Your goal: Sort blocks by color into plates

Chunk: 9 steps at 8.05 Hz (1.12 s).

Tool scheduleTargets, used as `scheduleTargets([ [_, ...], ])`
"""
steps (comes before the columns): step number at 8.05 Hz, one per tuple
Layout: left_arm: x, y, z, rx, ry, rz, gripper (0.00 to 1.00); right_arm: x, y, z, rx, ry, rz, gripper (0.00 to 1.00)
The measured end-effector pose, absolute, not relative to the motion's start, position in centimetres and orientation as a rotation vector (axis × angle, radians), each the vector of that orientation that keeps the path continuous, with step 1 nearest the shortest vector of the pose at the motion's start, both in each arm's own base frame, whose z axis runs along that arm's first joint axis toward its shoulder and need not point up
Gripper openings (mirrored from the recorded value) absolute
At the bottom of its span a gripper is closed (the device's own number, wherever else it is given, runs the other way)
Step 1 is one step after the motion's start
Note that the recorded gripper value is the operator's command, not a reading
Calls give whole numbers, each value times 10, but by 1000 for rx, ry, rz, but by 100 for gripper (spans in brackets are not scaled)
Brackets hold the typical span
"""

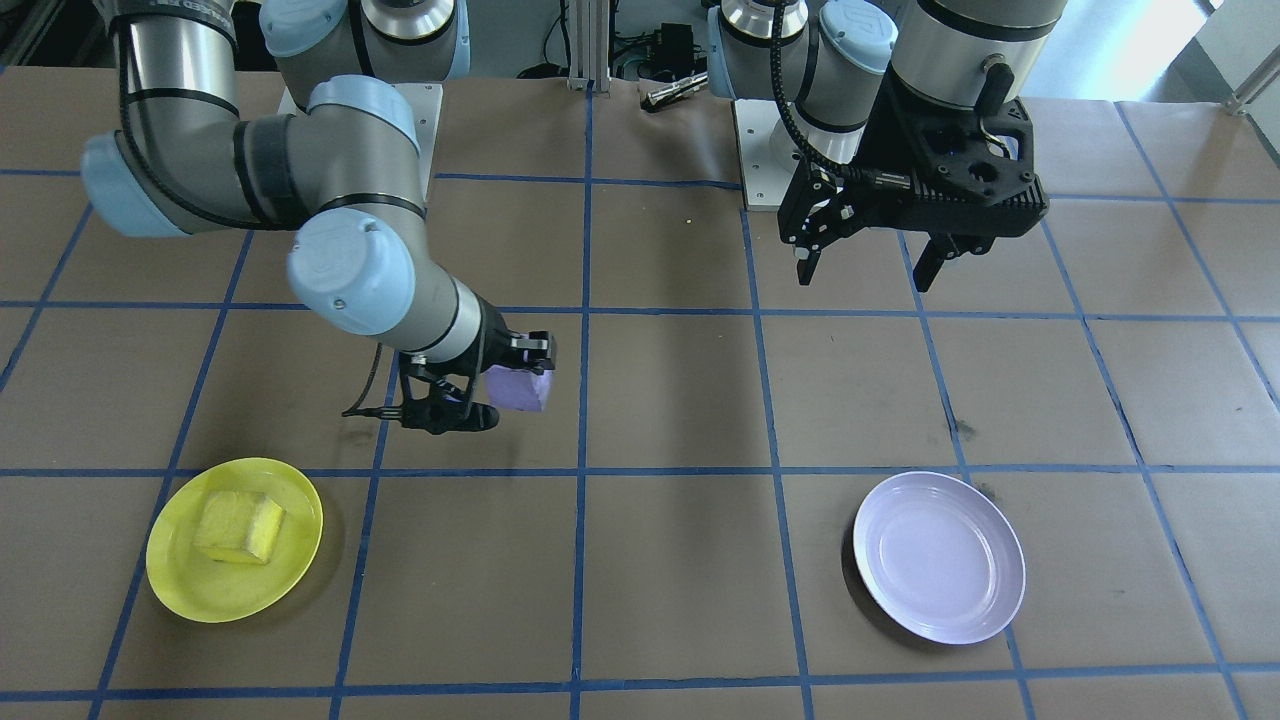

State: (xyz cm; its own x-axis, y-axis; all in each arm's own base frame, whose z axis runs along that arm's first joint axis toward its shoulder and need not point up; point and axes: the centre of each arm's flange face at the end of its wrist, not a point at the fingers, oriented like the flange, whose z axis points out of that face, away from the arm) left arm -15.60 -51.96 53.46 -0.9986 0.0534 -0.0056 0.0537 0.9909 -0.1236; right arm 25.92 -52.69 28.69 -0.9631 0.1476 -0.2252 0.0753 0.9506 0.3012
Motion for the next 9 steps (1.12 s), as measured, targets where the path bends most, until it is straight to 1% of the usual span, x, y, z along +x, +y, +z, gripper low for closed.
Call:
scheduleTargets([
  [1,-156,-520,534,84,3133,-193,100,296,-521,280,184,2841,407,6],
  [2,-156,-520,534,84,3133,-193,100,329,-515,270,207,2833,392,6],
  [3,-156,-521,533,85,3133,-190,100,353,-511,260,233,2829,386,29],
  [4,-156,-521,532,86,3133,-187,100,373,-507,252,264,2826,395,61],
  [5,-156,-522,532,87,3132,-185,100,387,-503,245,280,2827,409,98],
  [6,-156,-522,531,88,3132,-184,100,395,-501,238,285,2830,415,100],
  [8,-156,-525,527,90,3132,-171,100,400,-502,231,287,2834,409,100],
  [9,-156,-525,526,91,3132,-167,100,400,-504,237,287,2829,393,100],
])
